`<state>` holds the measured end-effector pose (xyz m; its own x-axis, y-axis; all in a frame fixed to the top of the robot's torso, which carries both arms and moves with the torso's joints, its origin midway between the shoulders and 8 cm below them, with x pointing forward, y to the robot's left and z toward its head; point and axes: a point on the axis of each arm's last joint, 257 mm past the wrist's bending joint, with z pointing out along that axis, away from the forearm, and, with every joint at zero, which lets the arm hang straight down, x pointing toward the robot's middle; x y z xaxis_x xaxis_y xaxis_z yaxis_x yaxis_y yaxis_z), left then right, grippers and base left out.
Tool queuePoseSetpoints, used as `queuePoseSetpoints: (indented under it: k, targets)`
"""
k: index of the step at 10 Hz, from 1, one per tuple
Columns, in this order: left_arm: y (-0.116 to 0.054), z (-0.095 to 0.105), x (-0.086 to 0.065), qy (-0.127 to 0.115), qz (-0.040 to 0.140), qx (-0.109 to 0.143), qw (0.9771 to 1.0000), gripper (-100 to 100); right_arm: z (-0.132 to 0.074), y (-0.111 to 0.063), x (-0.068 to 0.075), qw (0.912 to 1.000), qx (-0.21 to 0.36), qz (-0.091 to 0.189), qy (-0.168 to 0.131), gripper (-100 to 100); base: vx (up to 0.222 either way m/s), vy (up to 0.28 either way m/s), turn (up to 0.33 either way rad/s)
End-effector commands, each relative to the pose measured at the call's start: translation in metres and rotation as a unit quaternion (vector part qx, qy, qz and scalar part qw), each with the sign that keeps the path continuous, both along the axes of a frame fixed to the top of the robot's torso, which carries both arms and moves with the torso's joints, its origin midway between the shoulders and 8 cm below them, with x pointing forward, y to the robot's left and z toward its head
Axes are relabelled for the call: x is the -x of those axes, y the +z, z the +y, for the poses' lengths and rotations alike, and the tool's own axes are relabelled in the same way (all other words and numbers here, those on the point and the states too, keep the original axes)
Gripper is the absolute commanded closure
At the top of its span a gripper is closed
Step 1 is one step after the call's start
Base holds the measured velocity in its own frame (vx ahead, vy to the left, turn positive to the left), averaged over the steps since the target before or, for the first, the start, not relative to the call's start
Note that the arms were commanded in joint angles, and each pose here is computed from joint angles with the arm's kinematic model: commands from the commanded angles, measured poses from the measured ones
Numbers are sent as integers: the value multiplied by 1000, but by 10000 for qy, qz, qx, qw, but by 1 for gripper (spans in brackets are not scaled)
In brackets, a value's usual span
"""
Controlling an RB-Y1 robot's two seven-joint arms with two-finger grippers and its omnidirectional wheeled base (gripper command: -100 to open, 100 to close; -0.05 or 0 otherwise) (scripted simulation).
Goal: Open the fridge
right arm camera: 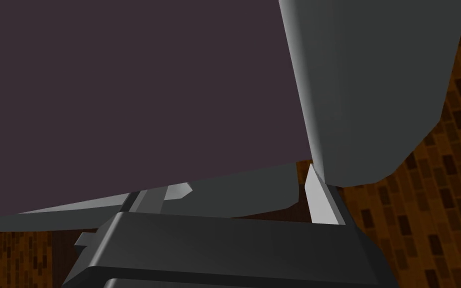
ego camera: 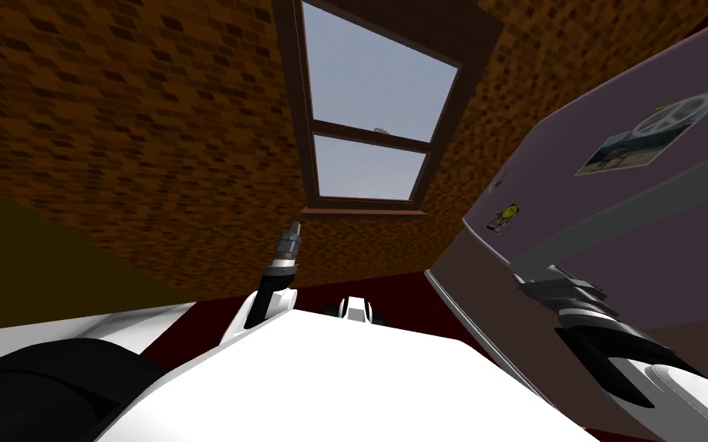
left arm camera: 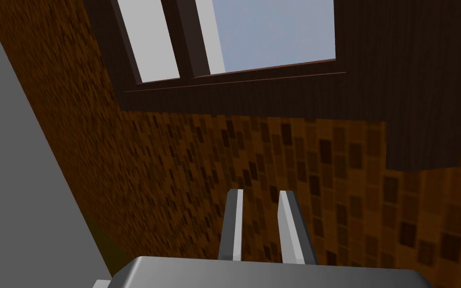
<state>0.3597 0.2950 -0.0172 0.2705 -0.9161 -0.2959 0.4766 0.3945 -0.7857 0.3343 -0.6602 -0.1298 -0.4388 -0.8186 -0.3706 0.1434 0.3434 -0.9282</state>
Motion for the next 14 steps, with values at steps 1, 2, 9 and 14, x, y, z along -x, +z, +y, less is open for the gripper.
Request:
queuePoseSetpoints:
  k: [1,2,9,14]
  targets:
    - [0,0,0,0,0,0,10000,0,-9,-10,3,9999,-47,75,-108,100,-8,-3,-12]
    - [0,0,0,0,0,0,10000,0,-17,-5,-11,9997,-156,-33,-199,100,-133,34,131]
    - [0,0,0,0,0,0,10000,0,-68,-29,-7,9957,-328,106,-860,100,-66,30,195]
    - [0,0,0,0,0,0,10000,0,-115,-52,26,9872,-309,353,-1523,100,-45,37,219]
